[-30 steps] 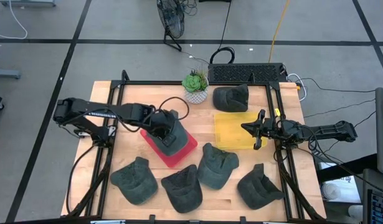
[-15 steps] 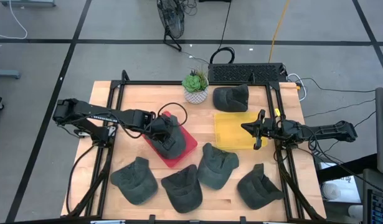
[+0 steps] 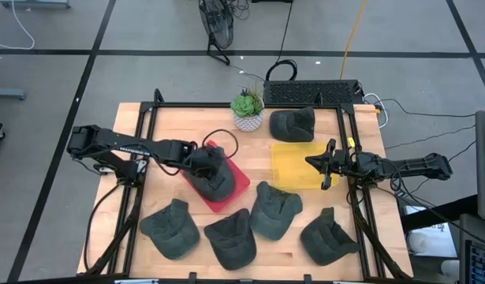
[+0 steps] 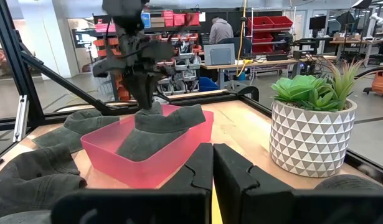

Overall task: Pick & Place hat
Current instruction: Put the top left dark gray cap into the red bin, then put the right dark gray cap into the red bin

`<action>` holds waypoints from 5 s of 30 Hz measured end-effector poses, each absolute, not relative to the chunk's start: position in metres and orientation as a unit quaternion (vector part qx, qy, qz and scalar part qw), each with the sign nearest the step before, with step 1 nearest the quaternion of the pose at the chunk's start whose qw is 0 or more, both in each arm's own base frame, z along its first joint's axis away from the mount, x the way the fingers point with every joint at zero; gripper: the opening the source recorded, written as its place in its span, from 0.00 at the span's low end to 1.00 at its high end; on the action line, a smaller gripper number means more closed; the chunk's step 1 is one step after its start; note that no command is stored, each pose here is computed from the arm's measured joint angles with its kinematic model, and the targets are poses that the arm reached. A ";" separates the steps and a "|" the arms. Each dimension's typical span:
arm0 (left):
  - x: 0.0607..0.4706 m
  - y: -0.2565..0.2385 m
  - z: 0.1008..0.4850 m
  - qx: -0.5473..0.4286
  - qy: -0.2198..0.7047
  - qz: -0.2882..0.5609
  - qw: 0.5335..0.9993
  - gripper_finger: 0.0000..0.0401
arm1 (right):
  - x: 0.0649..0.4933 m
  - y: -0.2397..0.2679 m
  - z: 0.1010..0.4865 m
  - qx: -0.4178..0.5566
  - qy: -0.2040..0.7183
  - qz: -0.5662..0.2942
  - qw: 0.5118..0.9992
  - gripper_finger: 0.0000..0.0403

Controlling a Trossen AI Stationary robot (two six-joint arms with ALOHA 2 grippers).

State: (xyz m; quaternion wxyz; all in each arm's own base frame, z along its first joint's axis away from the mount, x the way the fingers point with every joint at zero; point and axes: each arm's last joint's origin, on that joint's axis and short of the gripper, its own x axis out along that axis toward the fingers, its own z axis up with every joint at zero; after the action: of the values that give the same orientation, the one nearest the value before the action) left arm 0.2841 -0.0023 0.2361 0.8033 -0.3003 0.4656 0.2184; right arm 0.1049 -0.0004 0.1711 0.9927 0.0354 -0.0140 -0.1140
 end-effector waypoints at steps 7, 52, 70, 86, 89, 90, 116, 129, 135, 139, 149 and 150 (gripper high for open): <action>0.305 0.010 0.261 -0.040 0.393 0.125 0.910 0.08 | 0.105 0.000 0.173 0.037 -0.021 -0.114 0.993 0.00; 0.295 0.059 0.221 -0.109 0.525 0.208 0.818 0.08 | 0.105 0.000 0.171 0.035 -0.013 -0.115 0.993 0.00; 0.319 0.031 0.293 0.011 0.252 -0.020 0.968 0.08 | 0.104 -0.004 0.170 0.042 -0.010 -0.182 0.982 0.00; 0.319 0.039 0.270 -0.026 0.128 0.012 0.991 0.08 | 0.104 -0.004 0.169 0.030 -0.003 -0.183 0.983 0.03; 0.312 0.048 0.261 -0.021 0.077 0.009 0.997 0.08 | 0.105 -0.004 0.168 0.029 0.002 -0.184 0.983 0.03; 0.310 0.051 0.258 -0.017 0.067 0.007 0.998 0.08 | 0.105 -0.004 0.167 0.028 0.004 -0.184 0.983 0.03; 0.249 0.060 0.316 -0.032 0.005 0.003 0.999 0.08 | 0.160 0.013 0.186 0.054 0.140 -0.132 0.980 0.21; 0.219 0.026 0.324 -0.012 0.063 -0.006 0.998 0.08 | 0.221 0.048 0.234 0.058 0.230 -0.070 0.969 0.27; 0.196 0.006 0.336 0.014 0.053 -0.010 0.998 0.08 | 0.243 0.074 0.242 0.072 0.283 -0.059 0.955 0.27; 0.192 -0.003 0.339 0.017 0.047 -0.035 0.998 0.08 | 0.260 0.086 0.241 0.103 0.350 -0.062 0.929 0.27; 0.194 -0.016 0.336 0.017 0.053 -0.073 0.996 0.08 | 0.286 0.105 0.216 0.200 0.494 -0.032 0.846 0.32; 0.194 -0.017 0.337 0.016 0.052 -0.077 0.996 0.08 | 0.286 0.107 0.213 0.210 0.505 -0.031 0.837 0.35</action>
State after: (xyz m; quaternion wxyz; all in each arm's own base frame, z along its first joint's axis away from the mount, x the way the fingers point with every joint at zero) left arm 0.1936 -0.0169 0.3367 0.9956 0.0158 0.0522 -0.0766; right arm 0.2859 0.1068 0.2127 0.8369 0.2101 0.5046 -0.0312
